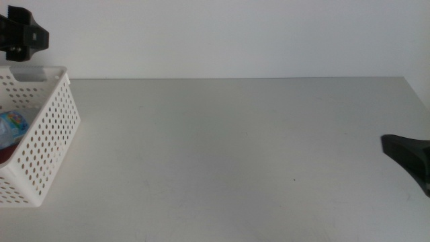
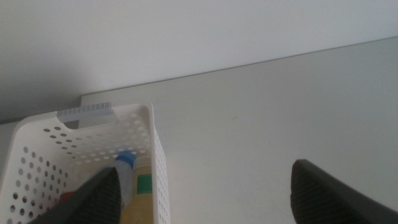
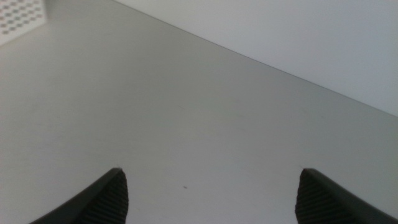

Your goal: Use arms to grab the bottles and put them into the dustbin to the left of the table.

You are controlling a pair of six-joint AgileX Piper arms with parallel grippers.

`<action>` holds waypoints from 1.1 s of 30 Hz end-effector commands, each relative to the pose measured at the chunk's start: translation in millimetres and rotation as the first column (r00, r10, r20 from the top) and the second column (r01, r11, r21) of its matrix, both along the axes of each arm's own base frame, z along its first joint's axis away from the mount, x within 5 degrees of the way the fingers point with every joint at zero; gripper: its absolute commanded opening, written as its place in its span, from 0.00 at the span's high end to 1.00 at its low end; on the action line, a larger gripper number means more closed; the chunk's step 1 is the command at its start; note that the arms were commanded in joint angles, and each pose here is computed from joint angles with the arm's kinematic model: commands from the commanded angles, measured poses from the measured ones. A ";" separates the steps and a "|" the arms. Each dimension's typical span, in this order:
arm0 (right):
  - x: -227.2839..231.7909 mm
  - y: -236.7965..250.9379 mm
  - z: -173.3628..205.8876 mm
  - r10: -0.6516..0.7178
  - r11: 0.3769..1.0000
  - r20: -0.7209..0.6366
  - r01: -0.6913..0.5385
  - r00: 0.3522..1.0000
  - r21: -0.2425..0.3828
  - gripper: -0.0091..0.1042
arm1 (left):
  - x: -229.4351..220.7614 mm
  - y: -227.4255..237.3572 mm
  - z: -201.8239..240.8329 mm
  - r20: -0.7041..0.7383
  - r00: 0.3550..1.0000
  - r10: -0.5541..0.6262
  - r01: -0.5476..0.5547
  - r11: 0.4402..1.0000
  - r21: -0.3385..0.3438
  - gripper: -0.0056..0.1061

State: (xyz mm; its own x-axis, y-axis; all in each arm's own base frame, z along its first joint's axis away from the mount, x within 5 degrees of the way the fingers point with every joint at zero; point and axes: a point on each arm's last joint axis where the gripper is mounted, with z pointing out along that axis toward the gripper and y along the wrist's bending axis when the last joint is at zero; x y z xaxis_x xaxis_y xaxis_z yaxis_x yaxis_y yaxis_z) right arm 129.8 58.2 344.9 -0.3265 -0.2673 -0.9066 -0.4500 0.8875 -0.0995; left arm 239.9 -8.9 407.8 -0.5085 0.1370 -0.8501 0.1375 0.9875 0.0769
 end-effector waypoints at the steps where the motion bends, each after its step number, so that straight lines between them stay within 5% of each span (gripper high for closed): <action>1: -3.7 -16.6 3.1 -0.103 0.994 0.086 0.100 0.991 0.037 0.23 | -12.2 -1.4 25.0 0.142 0.990 0.008 -0.004 1.000 -0.027 0.11; 10: -64.4 -53.6 -46.8 -0.347 0.938 0.192 0.338 0.918 0.081 0.23 | -67.8 -7.9 3.9 0.263 0.964 -0.026 0.035 0.999 -0.027 0.11; 13: -75.9 -56.7 -61.1 -0.393 0.919 0.218 0.380 0.893 0.102 0.23 | -92.5 -10.5 -21.7 0.251 0.965 -0.071 0.068 0.997 0.022 0.11; 18: -82.9 -57.3 -88.2 -0.403 0.915 0.219 0.390 0.889 0.102 0.23 | -130.8 -2.9 -62.4 0.251 0.965 -0.079 0.055 0.993 0.103 0.11; 30: -86.2 -57.4 -122.2 -0.403 0.915 0.226 0.389 0.887 0.105 0.23 | -188.1 4.3 -179.5 0.251 0.965 -0.074 0.048 0.993 0.107 0.11; 33: -85.5 -57.4 -124.5 -0.403 0.915 0.223 0.390 0.887 0.104 0.23 | -188.7 6.3 -188.7 0.350 0.936 -0.035 -0.002 0.995 0.104 0.11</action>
State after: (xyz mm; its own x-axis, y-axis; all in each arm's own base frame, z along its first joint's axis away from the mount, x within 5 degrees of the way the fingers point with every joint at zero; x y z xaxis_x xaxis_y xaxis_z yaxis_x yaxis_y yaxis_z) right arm 44.8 1.4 205.7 -0.2841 -0.1010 -0.9535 -0.0471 0.9947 -0.0914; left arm 48.9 -2.9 205.4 -0.3122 0.2592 -0.9140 0.1463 0.9637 0.2233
